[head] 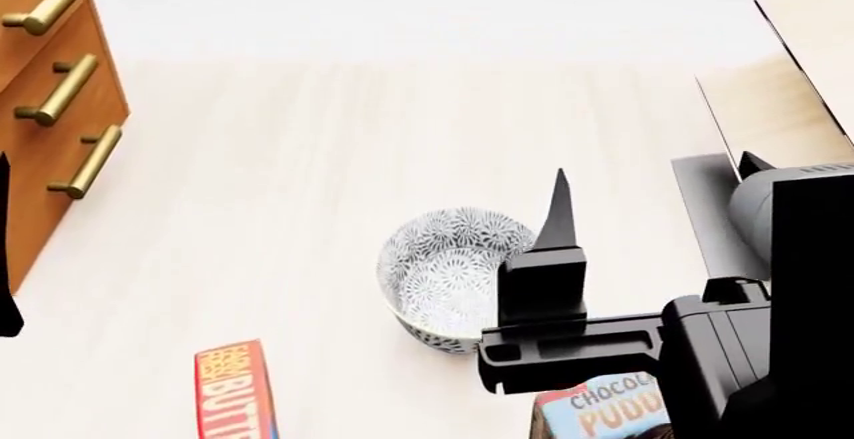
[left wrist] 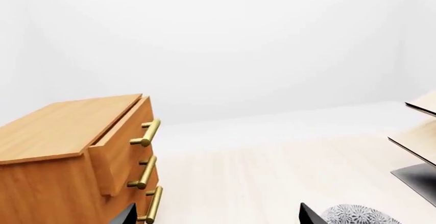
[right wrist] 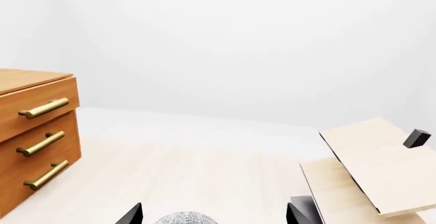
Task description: Close the top drawer of the cabinet and put the bowl on top of it.
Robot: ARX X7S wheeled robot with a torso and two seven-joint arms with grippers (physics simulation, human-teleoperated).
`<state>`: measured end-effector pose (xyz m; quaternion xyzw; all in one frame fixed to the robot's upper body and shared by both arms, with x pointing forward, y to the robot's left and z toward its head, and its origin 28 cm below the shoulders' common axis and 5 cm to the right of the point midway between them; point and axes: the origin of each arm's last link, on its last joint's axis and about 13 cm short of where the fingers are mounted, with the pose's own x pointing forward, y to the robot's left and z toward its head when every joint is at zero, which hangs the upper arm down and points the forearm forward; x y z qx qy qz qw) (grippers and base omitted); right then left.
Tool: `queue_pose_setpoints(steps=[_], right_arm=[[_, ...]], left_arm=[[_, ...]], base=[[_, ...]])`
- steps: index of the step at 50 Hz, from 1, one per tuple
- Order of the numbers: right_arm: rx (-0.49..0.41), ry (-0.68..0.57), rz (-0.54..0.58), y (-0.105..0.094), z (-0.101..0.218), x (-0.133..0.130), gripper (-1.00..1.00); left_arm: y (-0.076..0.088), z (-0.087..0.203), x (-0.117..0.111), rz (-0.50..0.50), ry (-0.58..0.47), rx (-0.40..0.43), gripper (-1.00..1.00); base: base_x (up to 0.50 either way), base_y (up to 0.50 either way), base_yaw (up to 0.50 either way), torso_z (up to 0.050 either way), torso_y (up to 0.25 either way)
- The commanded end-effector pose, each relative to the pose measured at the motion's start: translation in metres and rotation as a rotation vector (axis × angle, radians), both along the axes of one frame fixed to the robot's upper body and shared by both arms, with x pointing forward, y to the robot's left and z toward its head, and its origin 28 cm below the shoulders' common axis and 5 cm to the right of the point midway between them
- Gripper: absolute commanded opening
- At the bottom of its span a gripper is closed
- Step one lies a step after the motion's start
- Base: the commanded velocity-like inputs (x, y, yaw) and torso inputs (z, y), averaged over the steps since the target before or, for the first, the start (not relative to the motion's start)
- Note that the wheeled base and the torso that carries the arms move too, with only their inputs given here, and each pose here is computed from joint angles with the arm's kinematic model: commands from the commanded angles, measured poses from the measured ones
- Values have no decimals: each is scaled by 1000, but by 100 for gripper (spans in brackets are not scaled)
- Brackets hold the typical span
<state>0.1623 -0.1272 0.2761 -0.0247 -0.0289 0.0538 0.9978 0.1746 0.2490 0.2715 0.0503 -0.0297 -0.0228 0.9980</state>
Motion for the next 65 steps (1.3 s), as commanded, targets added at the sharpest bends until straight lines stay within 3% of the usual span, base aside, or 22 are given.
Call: queue_pose_setpoints(steps=[1,65], right_arm=[[5,4,-2,-1,-2,2,100],[7,0,-19,-4,-4,-1,100]], left_arm=[[1,-2,1,2,0,0,100],[1,-2,-4,8,-1,0,100]], base=[[133,0,0,0,0],[215,0,0,0,0]])
